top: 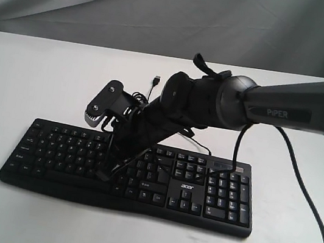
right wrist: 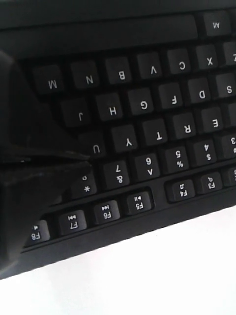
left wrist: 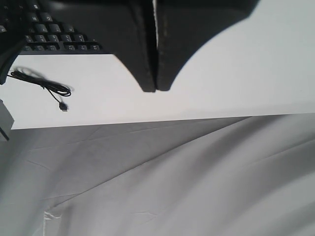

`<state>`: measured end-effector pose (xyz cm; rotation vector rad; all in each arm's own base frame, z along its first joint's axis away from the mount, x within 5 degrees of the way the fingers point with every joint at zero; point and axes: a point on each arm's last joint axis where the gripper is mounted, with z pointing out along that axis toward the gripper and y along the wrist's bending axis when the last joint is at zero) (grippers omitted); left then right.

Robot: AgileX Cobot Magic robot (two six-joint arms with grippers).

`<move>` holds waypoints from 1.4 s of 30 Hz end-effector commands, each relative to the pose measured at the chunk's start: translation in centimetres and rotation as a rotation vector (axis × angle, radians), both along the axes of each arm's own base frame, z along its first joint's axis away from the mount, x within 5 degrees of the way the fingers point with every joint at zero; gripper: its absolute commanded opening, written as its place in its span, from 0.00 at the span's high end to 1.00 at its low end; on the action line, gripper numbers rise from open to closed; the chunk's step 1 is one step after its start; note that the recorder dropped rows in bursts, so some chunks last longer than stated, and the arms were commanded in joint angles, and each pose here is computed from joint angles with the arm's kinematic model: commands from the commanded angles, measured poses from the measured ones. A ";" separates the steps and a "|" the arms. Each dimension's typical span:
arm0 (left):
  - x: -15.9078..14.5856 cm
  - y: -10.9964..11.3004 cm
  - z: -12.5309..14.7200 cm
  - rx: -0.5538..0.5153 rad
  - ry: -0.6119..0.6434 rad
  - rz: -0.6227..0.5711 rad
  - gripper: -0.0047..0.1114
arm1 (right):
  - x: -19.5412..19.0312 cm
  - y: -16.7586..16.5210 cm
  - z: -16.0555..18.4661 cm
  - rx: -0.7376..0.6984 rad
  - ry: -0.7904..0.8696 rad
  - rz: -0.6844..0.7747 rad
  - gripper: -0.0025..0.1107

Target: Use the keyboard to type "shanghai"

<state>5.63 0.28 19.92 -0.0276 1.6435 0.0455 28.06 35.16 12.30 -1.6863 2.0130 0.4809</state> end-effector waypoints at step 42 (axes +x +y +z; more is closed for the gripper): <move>0.0 0.0 0.0 -0.002 -0.007 -0.006 0.96 | -6.1 -8.9 23.1 0.468 -0.336 -0.223 0.98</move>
